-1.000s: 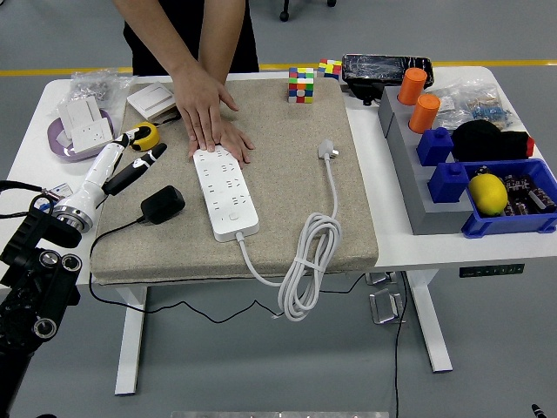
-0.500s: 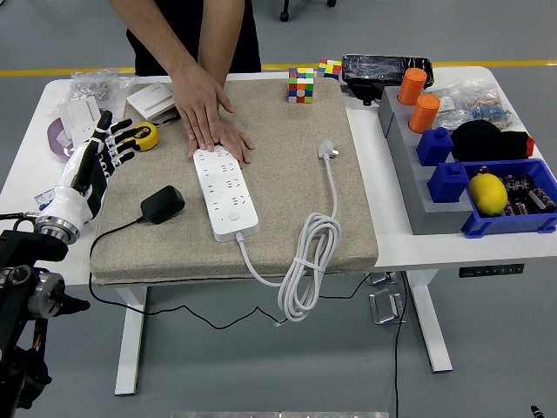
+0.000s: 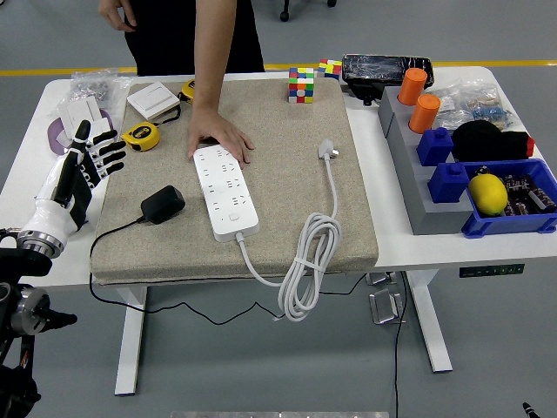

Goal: Pick up the plug,place it near the board,insert it into the board,press the button

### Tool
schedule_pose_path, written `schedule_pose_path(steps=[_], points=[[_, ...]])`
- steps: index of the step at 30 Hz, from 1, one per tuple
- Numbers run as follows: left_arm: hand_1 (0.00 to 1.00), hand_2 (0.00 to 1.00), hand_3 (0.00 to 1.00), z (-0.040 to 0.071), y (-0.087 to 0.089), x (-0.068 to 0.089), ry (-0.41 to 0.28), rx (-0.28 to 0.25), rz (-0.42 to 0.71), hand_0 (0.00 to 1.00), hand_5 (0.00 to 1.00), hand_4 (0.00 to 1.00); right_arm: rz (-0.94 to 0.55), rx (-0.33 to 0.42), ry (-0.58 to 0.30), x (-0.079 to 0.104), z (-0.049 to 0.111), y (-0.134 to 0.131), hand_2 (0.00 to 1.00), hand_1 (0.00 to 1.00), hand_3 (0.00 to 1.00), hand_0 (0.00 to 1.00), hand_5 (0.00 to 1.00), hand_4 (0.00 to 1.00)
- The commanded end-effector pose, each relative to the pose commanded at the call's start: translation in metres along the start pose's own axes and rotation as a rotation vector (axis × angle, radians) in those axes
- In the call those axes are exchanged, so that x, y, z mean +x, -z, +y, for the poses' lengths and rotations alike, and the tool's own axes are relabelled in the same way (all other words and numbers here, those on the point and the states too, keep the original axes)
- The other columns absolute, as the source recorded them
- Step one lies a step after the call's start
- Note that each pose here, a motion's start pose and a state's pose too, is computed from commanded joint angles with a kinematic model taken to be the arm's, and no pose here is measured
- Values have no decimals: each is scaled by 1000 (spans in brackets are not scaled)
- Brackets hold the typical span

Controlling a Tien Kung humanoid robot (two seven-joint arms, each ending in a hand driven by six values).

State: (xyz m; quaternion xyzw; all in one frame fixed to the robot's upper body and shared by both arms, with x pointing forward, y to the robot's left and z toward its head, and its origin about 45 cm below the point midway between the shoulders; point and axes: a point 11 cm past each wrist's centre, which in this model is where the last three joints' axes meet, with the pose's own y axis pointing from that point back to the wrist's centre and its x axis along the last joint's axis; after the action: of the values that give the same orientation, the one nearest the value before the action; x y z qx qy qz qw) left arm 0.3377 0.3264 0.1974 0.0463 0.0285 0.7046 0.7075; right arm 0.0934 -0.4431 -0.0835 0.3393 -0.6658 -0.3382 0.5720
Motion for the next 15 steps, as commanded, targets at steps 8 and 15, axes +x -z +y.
schedule_pose_path(steps=[8, 15], points=[[685, 665, 728, 4, 3, -1, -1, 6, -120, 701, 842, 935, 38, -6, -4, -1, 0, -3, 743, 745, 768, 808, 998, 998], [678, 659, 722, 8, 10, 1, -4, 27, -164, 697, 828, 923, 69, -20, -7, -2, 0, -8, 743, 745, 768, 808, 998, 998]])
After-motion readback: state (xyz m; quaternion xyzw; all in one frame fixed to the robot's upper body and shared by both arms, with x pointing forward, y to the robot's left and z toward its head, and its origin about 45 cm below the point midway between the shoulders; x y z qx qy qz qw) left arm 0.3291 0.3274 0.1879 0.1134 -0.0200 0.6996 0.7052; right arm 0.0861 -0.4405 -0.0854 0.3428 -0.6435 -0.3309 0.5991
